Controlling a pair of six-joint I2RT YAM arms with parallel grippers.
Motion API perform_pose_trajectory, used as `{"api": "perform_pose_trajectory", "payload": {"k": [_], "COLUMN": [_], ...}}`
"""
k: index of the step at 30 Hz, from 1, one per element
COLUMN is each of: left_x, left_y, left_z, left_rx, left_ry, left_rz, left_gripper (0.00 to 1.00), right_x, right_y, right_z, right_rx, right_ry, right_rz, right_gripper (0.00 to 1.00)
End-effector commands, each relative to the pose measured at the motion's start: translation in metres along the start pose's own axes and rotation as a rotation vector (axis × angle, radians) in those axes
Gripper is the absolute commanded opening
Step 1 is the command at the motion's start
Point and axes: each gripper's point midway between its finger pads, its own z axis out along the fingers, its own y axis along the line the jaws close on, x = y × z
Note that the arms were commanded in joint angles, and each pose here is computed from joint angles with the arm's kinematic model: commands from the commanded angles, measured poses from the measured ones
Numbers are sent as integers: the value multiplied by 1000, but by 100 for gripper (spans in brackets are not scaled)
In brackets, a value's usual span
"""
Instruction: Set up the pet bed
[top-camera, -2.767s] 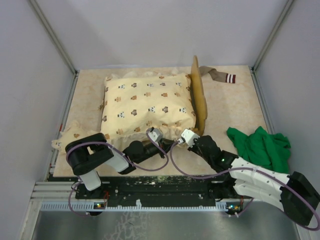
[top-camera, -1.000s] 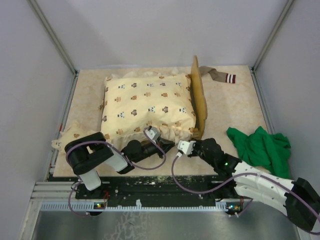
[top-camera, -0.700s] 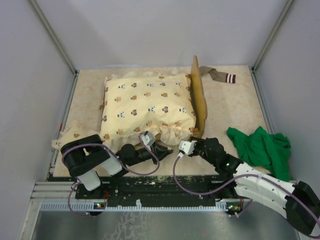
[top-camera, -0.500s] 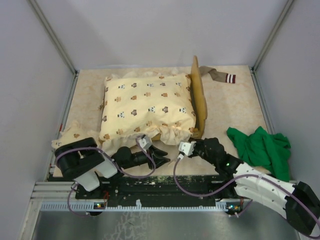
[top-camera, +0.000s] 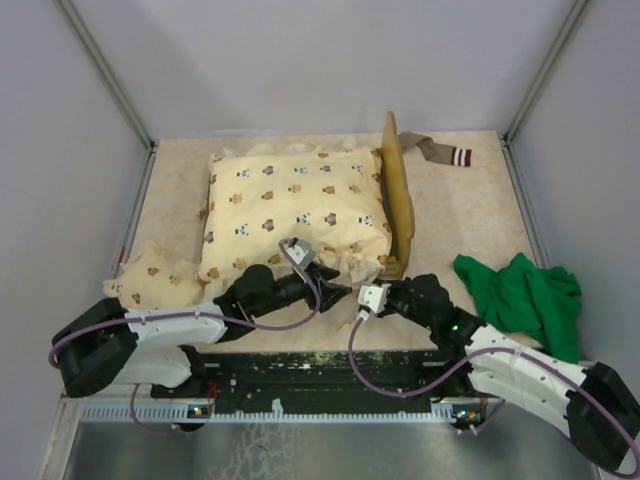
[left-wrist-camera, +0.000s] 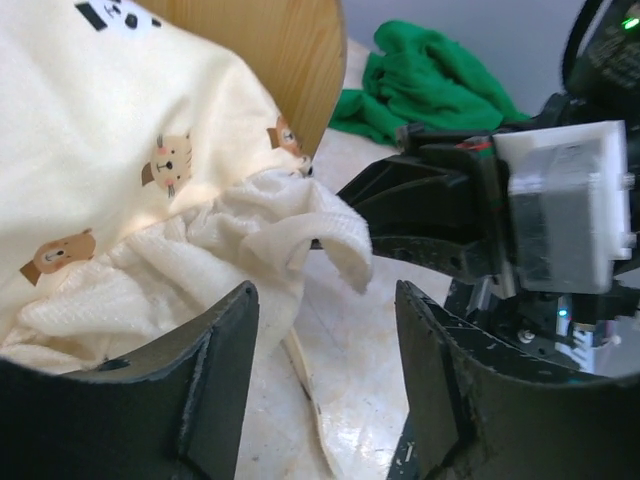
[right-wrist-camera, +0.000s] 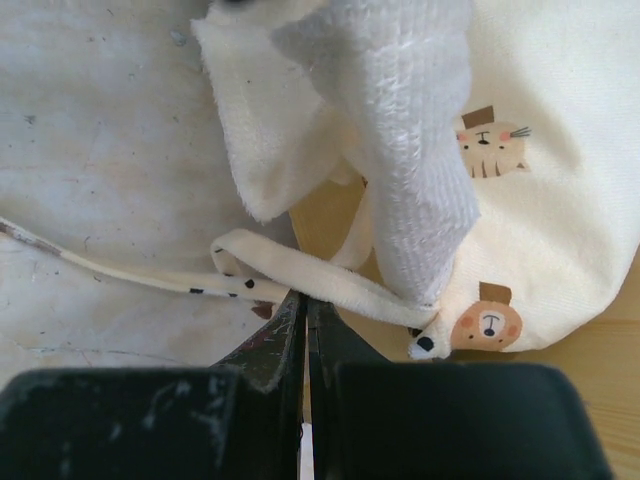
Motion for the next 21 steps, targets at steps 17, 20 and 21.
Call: {"api": "perform_pose_trajectory", "payload": {"k": [17, 20, 21], "left_x": [-14, -16, -14], "left_y": [66, 72, 73], "left_z": [44, 48, 48], "left_rx": [-145, -155, -151], "left_ry": [115, 121, 129], "left_rz": [-11, 26, 35], "left_gripper": [0, 1, 2], "right_x": [-19, -23, -22], "right_y": [-9, -10, -10], "right_z": [11, 7, 5], "right_rx": [10, -2, -6], "right_ry": [-86, -76, -64], "right_rz": [7, -57, -75], "right_gripper": [0, 0, 0]}}
